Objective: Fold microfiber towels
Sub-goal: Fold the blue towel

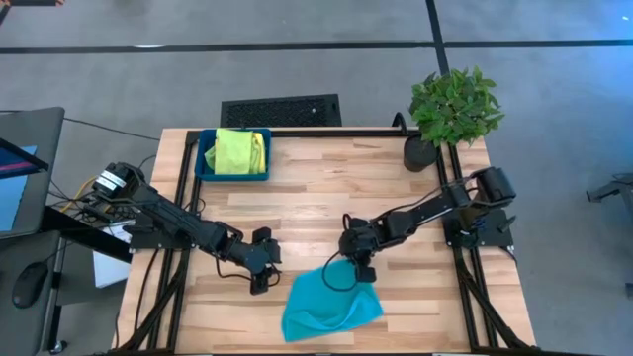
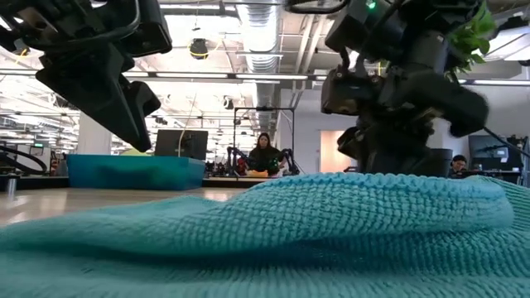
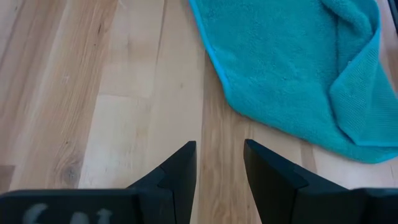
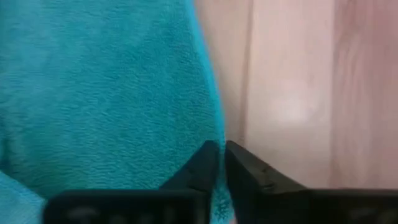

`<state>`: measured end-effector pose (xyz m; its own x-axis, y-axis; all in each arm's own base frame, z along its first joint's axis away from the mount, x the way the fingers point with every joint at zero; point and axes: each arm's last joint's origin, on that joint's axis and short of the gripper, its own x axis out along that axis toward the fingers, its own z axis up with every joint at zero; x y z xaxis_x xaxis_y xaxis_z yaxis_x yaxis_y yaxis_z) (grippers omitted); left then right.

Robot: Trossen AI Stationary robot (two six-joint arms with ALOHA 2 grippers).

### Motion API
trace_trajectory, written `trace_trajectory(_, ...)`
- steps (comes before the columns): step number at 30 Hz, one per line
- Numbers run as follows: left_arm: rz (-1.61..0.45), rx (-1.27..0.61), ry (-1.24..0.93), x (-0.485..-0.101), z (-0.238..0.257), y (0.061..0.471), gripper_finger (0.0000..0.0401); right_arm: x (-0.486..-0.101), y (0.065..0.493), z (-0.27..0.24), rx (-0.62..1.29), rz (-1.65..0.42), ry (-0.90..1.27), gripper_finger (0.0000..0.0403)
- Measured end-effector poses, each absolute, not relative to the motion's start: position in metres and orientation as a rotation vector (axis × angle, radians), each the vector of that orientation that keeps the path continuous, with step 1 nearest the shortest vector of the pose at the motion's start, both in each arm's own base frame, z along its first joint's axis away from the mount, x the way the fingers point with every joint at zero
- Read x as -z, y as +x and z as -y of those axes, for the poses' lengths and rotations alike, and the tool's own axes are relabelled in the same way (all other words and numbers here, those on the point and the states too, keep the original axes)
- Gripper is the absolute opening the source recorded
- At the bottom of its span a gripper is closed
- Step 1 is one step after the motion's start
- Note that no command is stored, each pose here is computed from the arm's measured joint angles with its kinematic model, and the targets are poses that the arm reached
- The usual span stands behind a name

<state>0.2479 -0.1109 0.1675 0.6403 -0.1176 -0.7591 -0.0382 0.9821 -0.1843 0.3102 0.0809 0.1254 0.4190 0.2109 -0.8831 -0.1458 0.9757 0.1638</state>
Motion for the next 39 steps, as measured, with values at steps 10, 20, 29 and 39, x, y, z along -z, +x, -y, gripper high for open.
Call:
trace_trajectory(10,-0.838,0.011,-0.166,-0.169,0.093,0.257,0.0125,-0.165,0.307,-0.076,-0.173,-1.013,-0.003,0.0011)
trace_trajectory(20,-0.613,0.066,-0.131,-0.183,0.061,0.285,0.0126,-0.210,0.314,-0.077,-0.232,-0.871,-0.138,0.0004)
trace_trajectory(29,-0.603,0.175,-0.148,-0.161,0.060,0.304,0.0125,-0.228,0.319,-0.076,-0.184,-0.870,-0.233,0.0006)
trace_trajectory(39,-0.629,0.378,-0.151,-0.144,0.067,0.330,0.0125,-0.229,0.319,-0.075,-0.176,-0.889,-0.222,0.0008)
